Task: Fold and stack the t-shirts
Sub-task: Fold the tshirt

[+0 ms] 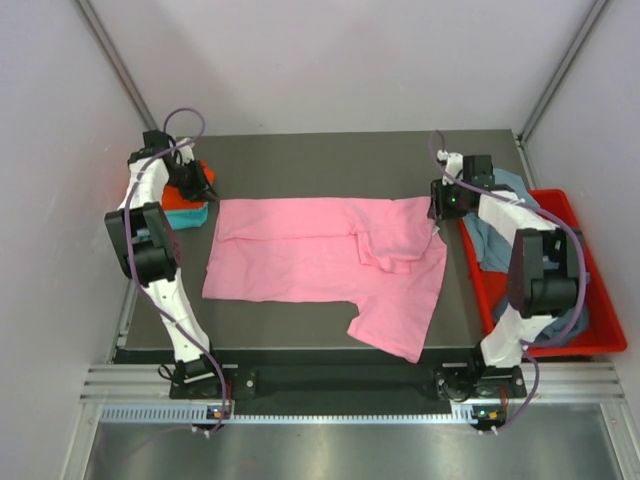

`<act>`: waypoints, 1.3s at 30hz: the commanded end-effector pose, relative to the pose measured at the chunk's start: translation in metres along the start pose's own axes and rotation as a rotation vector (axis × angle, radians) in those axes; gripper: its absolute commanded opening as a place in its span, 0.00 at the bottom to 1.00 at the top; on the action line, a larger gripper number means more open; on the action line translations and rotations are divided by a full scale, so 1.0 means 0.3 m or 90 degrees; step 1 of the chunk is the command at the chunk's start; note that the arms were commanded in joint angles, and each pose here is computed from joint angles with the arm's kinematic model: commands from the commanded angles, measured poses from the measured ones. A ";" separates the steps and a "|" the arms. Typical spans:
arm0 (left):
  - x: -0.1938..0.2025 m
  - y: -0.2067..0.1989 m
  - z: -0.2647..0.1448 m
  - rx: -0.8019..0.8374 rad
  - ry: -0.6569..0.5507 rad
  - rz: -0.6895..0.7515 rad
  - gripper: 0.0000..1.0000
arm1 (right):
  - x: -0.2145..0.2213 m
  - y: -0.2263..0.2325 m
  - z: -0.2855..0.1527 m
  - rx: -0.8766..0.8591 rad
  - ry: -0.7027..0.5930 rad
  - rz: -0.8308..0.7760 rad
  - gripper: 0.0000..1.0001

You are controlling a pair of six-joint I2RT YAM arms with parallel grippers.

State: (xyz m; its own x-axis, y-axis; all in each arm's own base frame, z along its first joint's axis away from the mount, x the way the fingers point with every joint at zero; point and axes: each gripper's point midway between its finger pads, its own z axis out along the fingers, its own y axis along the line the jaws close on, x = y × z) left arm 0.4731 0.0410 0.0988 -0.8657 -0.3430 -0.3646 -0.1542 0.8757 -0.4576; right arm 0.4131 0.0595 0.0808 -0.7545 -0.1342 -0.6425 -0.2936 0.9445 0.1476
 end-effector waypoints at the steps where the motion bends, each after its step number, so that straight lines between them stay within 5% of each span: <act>1: -0.046 -0.022 0.048 0.039 -0.010 0.040 0.22 | -0.210 -0.048 0.017 0.016 -0.091 -0.007 0.39; 15: 0.001 0.005 0.193 0.042 0.040 0.035 0.22 | -0.272 -0.128 0.125 0.108 -0.072 -0.051 0.35; 36: 0.032 -0.017 0.176 0.052 0.052 0.007 0.22 | -0.172 -0.132 0.206 0.135 0.000 -0.075 0.30; 39: 0.034 -0.007 0.183 0.046 0.054 0.009 0.22 | -0.164 -0.132 0.234 0.130 0.008 -0.082 0.23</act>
State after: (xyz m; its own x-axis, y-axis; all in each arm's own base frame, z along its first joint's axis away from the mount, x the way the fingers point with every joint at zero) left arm 0.4898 0.0184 0.0378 -0.9118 -0.3031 -0.2772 -0.1294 0.8524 -0.5065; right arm 0.4835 0.0458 0.0445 -0.7618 -0.2341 -0.6041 -0.2501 0.9664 -0.0591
